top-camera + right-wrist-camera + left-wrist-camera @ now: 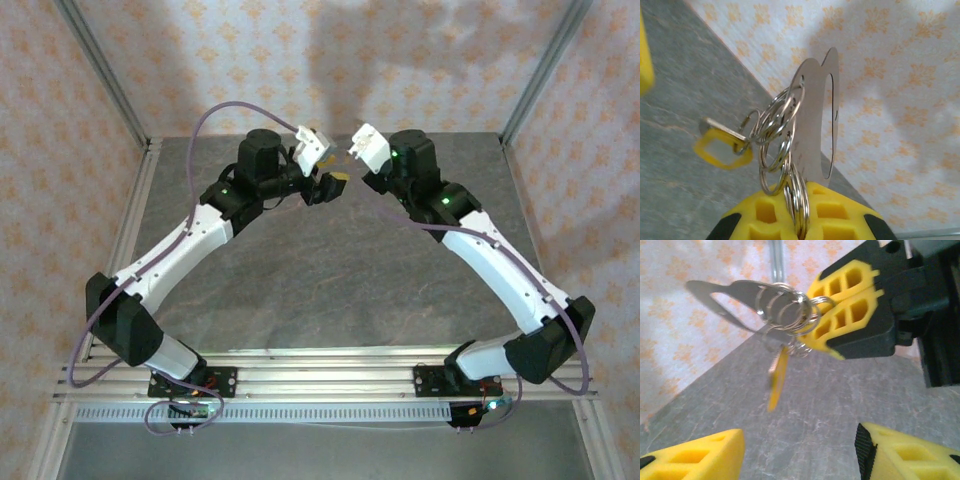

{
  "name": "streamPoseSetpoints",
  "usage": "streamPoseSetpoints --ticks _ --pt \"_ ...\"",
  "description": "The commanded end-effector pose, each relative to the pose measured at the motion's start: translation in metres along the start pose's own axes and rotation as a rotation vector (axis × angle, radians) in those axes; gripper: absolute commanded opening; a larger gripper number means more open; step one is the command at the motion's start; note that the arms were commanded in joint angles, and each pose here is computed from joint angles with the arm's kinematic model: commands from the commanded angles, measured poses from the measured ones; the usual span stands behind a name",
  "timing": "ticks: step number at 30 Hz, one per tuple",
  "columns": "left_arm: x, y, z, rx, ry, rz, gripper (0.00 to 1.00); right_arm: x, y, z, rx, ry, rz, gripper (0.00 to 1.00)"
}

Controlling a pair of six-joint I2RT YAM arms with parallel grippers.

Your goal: Put the keys on the keyring

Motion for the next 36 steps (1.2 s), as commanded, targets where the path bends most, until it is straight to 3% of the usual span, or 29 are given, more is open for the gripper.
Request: streamPoseSetpoints --ticks 1,11,21,36 --pt "0.013 0.014 0.001 0.001 0.025 -0.12 0.62 0.015 0.015 -0.035 0.066 -0.178 -0.006 0.0" --pt "0.01 0.001 0.01 0.013 0.013 -0.239 0.63 0.021 0.037 -0.045 0.091 -0.174 -0.081 0.0" --pt "0.01 0.017 0.01 0.027 -0.071 -0.395 0.64 0.03 0.046 -0.046 0.087 -0.147 -0.133 0.0" --pt "-0.009 0.036 0.003 0.002 -0.189 -0.412 0.64 0.033 0.046 -0.04 0.093 -0.126 -0.146 0.0"
Point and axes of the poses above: each hand's point on the last joint's axis, 136 mm out from that joint toward the fingers, its own x axis back along the fingers, its own z axis along the line the jaws close on, y = z × x, the point moved 7 cm from there along x, back along the fingers, and after that the axes turned 15 degrees about x, right-handed, at the moved point
